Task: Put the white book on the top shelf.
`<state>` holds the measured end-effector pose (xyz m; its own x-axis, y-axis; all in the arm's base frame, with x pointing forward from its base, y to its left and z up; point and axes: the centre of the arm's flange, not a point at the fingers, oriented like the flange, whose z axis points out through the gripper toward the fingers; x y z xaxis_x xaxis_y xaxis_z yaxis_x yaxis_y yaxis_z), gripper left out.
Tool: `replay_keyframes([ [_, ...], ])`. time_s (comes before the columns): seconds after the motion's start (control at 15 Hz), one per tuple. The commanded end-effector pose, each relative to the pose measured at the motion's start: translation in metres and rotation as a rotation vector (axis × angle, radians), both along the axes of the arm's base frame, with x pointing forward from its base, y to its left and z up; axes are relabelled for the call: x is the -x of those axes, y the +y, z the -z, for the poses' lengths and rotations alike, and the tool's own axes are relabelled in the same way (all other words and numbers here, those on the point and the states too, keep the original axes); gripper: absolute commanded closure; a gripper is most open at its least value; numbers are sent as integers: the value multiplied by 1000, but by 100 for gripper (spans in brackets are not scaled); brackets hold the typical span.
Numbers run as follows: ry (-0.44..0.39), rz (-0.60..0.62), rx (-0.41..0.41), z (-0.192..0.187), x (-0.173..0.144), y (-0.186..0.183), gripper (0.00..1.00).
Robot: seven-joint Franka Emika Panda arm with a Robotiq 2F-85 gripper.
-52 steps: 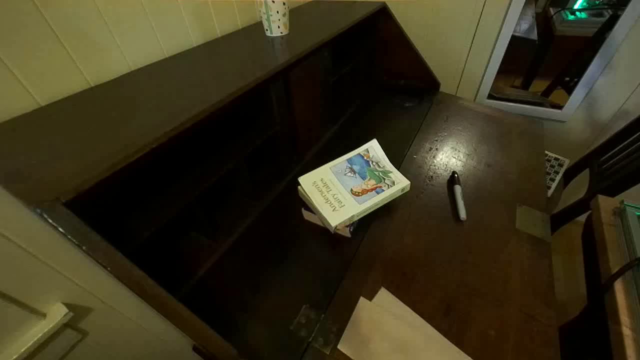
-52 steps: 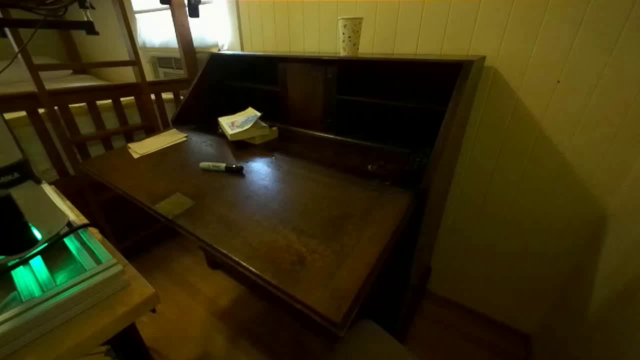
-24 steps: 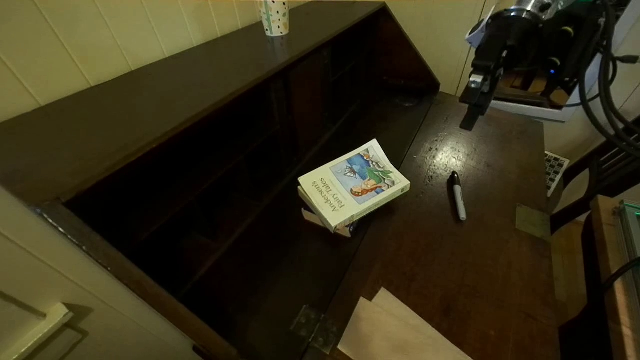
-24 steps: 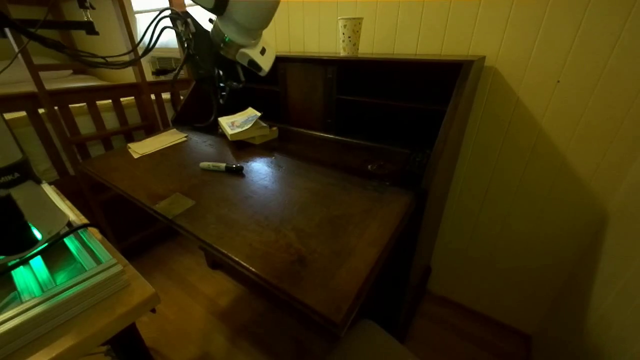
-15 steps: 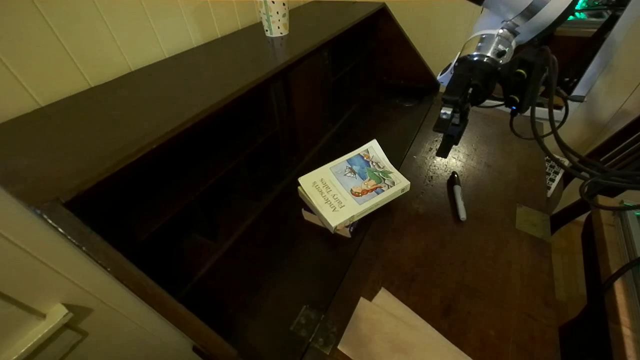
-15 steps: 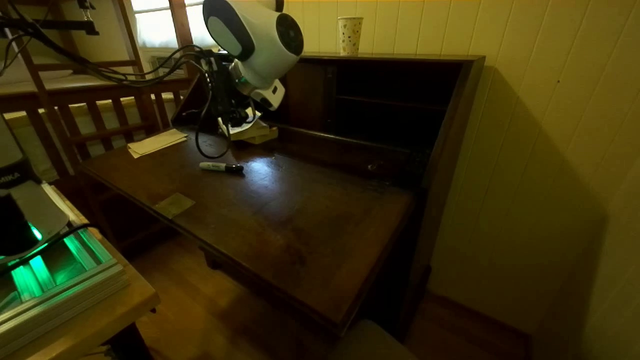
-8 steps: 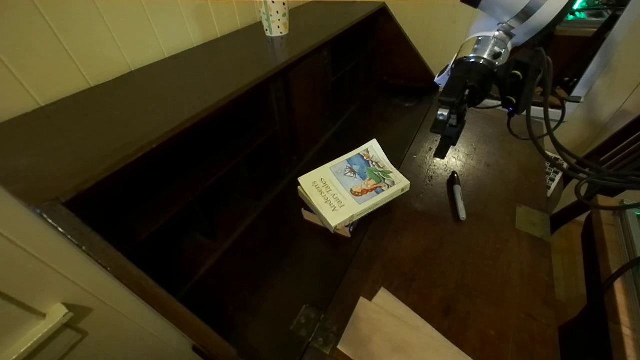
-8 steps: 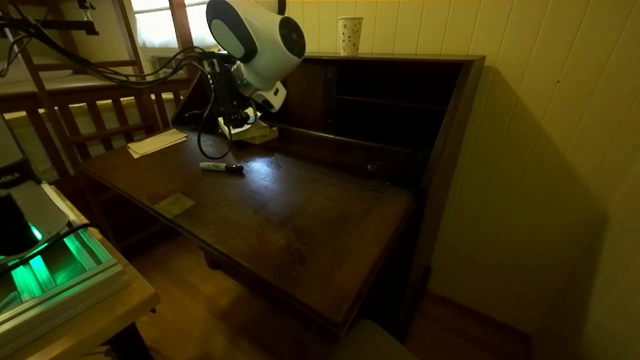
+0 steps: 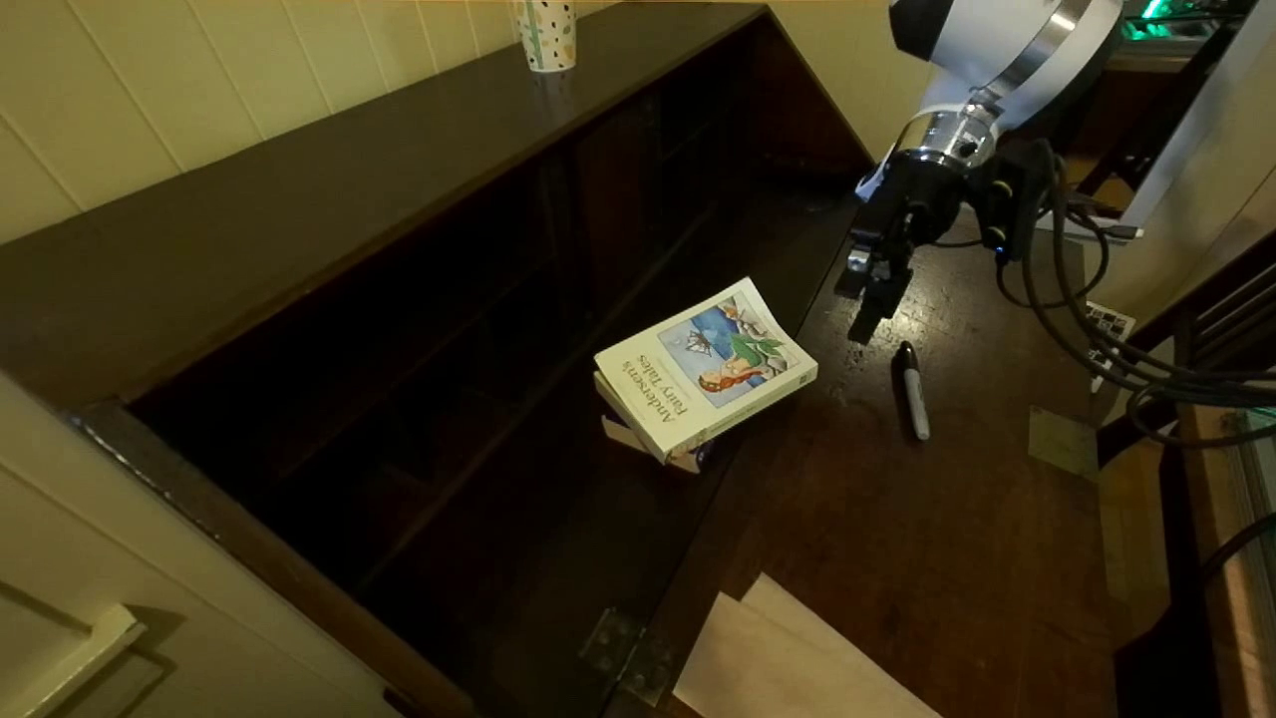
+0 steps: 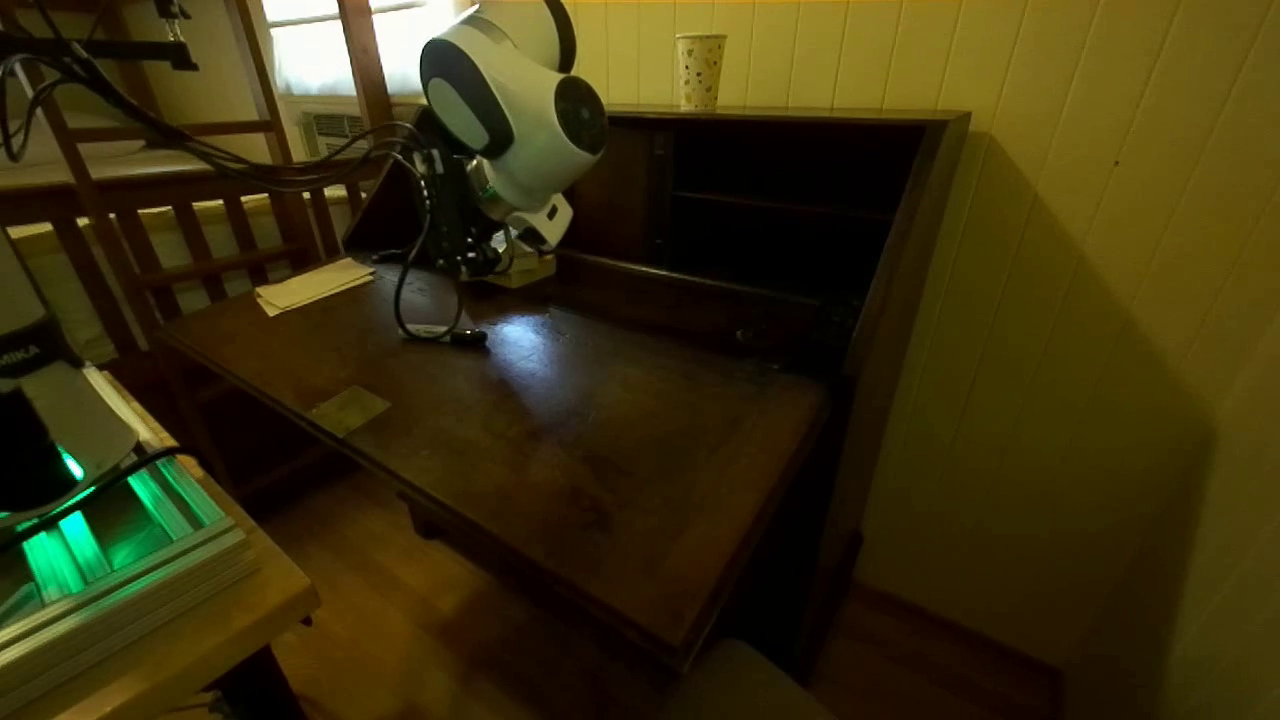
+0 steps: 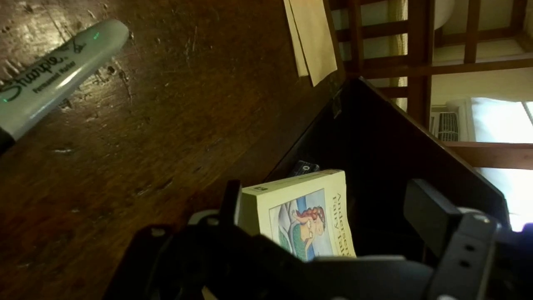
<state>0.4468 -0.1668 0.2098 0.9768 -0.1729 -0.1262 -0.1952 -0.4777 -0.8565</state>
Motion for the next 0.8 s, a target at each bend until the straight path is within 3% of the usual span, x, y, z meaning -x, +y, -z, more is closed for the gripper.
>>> replay_keyframes([
  [0.0, -34, 28, -26, 19, -14, 0, 0],
  [0.73, -51, -6, -33, 48, -32, 15, 0],
])
